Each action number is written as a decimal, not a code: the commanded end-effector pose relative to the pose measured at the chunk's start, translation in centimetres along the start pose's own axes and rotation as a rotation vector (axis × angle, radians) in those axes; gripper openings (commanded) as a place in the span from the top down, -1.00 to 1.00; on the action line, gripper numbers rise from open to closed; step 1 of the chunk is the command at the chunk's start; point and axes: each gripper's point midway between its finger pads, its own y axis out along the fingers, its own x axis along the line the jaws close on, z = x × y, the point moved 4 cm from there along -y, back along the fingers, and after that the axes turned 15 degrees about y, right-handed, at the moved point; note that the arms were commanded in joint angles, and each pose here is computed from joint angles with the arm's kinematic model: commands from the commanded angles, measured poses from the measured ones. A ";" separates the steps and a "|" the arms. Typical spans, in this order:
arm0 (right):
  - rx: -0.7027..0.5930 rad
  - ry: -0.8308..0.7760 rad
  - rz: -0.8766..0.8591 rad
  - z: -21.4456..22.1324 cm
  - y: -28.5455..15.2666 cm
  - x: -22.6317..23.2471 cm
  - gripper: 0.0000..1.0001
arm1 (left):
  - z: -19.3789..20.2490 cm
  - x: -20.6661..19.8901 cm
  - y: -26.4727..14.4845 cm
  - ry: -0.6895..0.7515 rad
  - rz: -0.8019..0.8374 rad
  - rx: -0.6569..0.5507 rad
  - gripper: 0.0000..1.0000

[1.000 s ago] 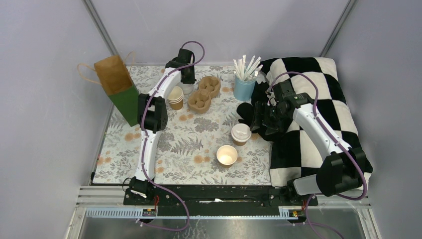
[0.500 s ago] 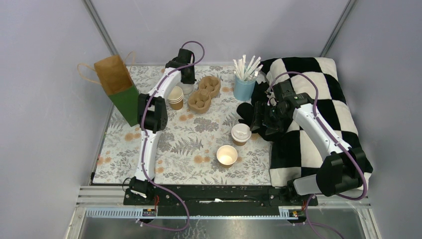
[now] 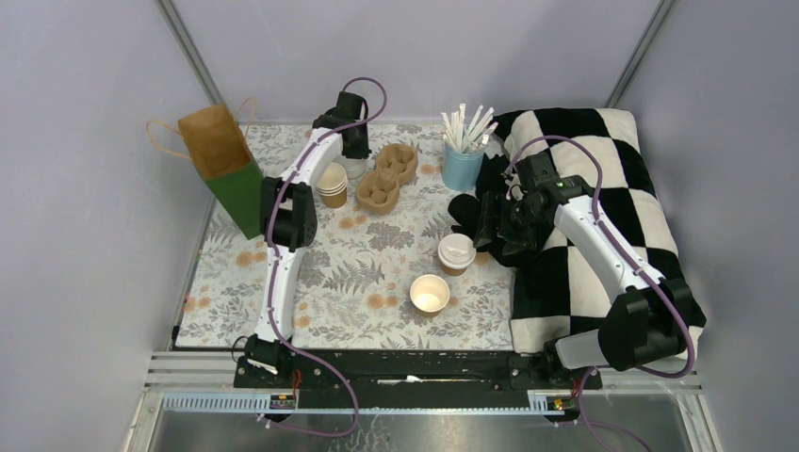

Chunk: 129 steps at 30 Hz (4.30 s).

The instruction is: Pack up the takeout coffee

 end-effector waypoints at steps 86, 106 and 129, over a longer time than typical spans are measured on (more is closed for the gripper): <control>0.008 -0.014 -0.032 0.0 -0.1 0.7 -0.63 | -2.1 1.5 -2.5 -0.048 0.135 -0.046 0.37; 0.009 -0.015 -0.031 -0.1 -0.1 0.7 -0.63 | -3.4 1.2 -2.7 -0.049 0.117 -0.087 0.84; 0.003 -0.012 -0.038 0.0 -0.4 0.8 -0.63 | -3.2 0.9 -2.6 -0.017 0.106 -0.084 0.44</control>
